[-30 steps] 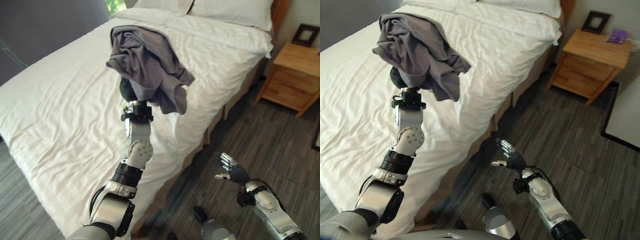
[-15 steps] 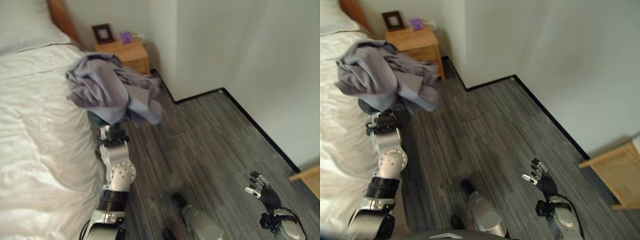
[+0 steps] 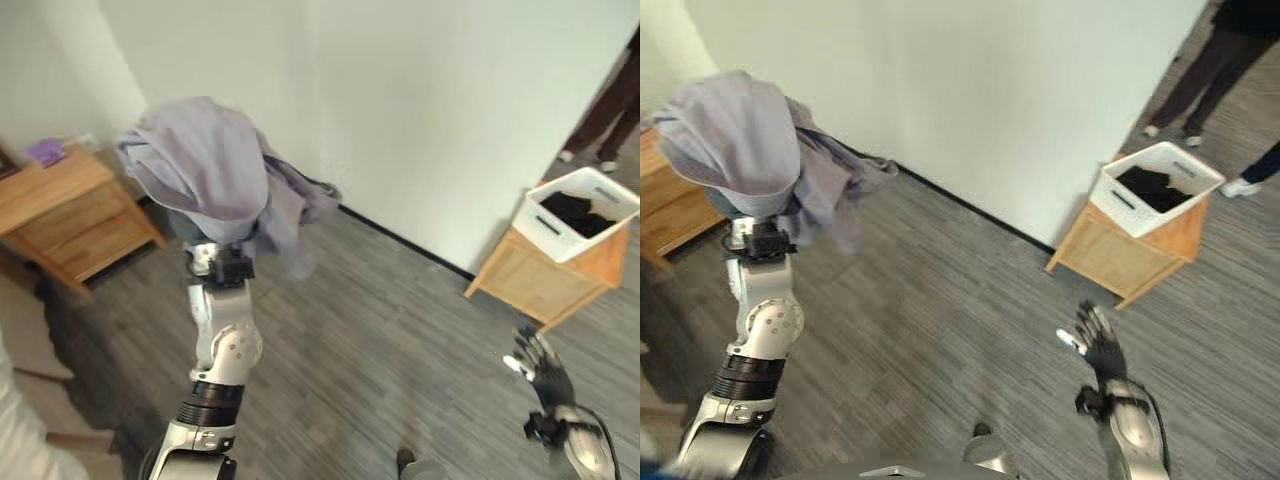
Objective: Pick up bed clothes into laundry basket.
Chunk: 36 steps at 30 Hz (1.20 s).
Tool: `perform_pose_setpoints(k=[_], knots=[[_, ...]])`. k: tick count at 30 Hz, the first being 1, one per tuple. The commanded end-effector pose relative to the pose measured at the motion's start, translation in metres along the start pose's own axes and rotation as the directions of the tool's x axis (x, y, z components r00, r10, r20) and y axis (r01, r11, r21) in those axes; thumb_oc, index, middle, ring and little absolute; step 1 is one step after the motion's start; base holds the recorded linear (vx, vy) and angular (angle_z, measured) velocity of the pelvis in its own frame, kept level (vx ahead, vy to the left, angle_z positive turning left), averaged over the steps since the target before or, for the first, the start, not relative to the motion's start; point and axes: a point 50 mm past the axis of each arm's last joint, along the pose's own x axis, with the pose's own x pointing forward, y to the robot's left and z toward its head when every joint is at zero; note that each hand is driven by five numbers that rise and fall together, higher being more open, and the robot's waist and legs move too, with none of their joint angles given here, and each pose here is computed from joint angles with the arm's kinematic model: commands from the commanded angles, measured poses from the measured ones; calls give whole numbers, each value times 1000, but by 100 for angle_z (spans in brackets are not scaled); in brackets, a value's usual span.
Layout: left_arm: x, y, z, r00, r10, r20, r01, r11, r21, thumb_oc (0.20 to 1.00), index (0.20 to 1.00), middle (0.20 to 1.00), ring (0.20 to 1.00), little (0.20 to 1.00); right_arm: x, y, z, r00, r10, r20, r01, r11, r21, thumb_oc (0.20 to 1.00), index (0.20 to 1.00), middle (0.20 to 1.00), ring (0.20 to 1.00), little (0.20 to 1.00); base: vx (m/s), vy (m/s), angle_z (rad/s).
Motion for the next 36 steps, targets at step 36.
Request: perform_pose_setpoints(k=[36], knots=[[-42,39,58,994,95,56,-107,952,287,200,200,200,200,200,32,15,33,977,188,96,-177,977,-116,1000,1000,1000,1000,1000,23,119,-79]])
